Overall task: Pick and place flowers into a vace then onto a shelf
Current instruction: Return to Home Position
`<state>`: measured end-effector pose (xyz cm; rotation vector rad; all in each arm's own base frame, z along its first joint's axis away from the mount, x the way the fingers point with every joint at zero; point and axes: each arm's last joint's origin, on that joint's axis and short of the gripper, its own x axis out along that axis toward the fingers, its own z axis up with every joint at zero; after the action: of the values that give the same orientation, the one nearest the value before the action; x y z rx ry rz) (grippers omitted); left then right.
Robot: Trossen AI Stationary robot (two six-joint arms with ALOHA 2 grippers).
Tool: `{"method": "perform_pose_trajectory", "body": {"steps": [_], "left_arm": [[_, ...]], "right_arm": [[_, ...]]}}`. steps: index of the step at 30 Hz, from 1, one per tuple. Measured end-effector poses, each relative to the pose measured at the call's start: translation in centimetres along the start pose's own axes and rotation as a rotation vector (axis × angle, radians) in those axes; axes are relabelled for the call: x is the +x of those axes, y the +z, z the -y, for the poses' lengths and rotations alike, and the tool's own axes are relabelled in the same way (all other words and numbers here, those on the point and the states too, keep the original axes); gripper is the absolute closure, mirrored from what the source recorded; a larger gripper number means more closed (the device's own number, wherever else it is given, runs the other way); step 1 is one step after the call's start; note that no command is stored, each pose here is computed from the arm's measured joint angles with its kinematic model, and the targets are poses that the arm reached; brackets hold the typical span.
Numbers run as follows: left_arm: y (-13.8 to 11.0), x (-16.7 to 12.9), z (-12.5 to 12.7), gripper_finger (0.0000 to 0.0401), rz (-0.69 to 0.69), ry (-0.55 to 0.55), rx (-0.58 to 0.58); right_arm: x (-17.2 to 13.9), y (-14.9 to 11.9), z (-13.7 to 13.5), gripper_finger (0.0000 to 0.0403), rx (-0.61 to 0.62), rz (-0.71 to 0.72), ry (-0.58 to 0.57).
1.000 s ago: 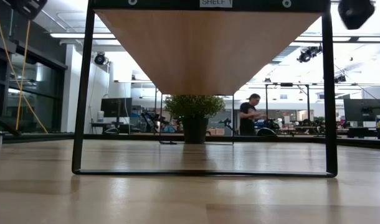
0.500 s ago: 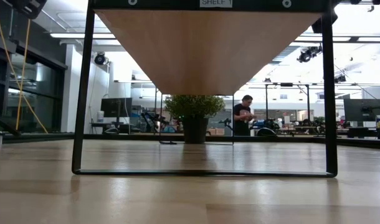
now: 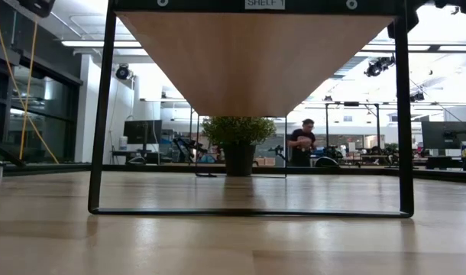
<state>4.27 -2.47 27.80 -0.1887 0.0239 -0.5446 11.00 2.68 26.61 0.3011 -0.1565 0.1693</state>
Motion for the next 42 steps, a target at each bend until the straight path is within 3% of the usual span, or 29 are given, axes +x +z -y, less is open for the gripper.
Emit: {"method": "perform_pose_trajectory", "body": {"steps": [6,13,19,31,42], "left_arm": [[-0.8,0.0,-0.2,0.0032,0.015,0.009,0.036],[-2.9,1.6,-0.5,0.0032,0.046,-0.058,0.056],[-4.4,2.5,-0.8,0.0032,0.056,-0.050,0.088],[-6.9,3.5,-1.4,0.0032,0.026,-0.040,0.092],[-8.6,4.0,-1.9,0.0032,0.008,0.029,0.110]], "right_arm": [[-1.3,-1.7,0.4,0.0136,0.029,0.081,0.093],[-1.4,-3.4,0.9,0.0135,0.046,0.093,0.097],[-1.5,-4.4,1.2,0.0135,0.052,0.111,0.103],[-1.5,-4.9,1.4,0.0134,0.004,0.084,0.075],[-1.4,-5.4,1.9,0.0134,-0.045,0.052,-0.061]]}}
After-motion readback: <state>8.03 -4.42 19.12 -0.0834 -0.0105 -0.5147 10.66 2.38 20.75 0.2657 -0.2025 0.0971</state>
